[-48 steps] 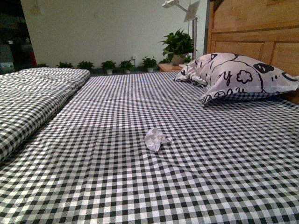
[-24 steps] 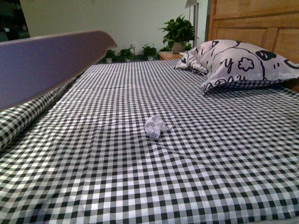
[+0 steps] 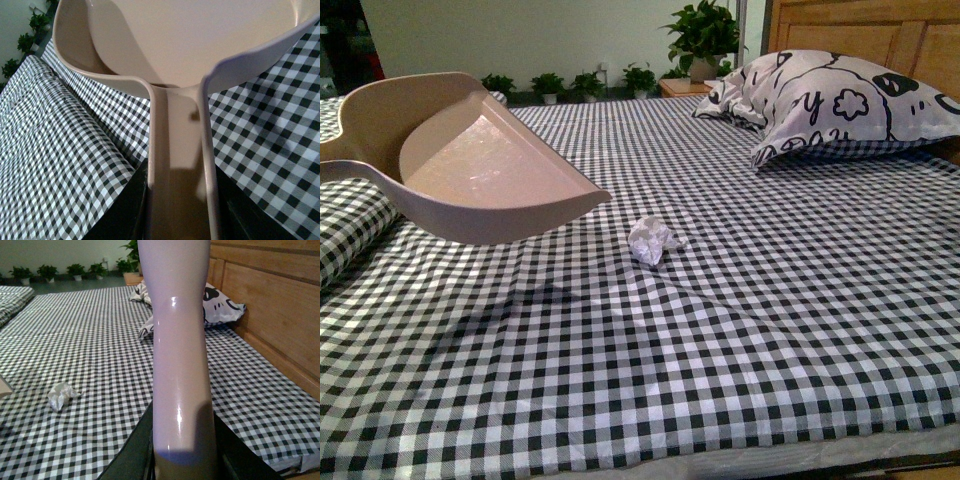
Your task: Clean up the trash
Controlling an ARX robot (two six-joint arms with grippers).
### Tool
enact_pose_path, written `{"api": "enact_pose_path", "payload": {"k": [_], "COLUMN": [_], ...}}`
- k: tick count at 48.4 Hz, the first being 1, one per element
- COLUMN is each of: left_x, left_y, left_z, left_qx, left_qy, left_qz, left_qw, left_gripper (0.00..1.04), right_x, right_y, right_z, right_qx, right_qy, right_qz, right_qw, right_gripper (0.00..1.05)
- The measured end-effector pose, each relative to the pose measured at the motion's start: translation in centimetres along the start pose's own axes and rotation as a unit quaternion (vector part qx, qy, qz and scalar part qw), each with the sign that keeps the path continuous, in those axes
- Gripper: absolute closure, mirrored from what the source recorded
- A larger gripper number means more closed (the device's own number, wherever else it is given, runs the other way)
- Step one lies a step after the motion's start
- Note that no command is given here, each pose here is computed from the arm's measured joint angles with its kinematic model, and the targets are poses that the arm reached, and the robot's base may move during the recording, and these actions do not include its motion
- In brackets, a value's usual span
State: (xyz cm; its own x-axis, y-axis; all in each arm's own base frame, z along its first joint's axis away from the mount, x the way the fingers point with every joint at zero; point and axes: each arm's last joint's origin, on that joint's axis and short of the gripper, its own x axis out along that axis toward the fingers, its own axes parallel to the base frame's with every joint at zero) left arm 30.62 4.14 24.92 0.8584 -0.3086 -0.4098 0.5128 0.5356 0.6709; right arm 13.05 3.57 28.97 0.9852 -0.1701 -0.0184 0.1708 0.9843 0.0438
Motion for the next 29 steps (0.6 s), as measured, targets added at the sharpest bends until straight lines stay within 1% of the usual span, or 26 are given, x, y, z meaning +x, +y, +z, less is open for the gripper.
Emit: {"api": "enact_pose_path", "payload": {"k": [8,21,29], "left_x": [1.8,4.4,5.8], "left_y": [-0.2,-1.1,-1.8], "left_z": [-0.1,-0.1,-0.1], "left_qx": [0.002,-0.054,-0.065], "left_qy": [0.008,0.012,0.004], "left_qz": [-0.008,-0.038,-0.056], "left_qw": [1.000,0.998,0.996], "left_gripper": [0.77,0.77,0.77], "right_x": [0.0,0.0,0.0], "right_y": [0.0,0.0,0.0], "right_z": [0.0,0.0,0.0], "right_qx": [0.000,0.000,0.000], "right_qy": [0.000,0.000,0.000], "right_qz": [0.000,0.000,0.000], "right_qw": [1.000,1.000,1.000], "right_gripper": [0.84,0.84,0.84]}}
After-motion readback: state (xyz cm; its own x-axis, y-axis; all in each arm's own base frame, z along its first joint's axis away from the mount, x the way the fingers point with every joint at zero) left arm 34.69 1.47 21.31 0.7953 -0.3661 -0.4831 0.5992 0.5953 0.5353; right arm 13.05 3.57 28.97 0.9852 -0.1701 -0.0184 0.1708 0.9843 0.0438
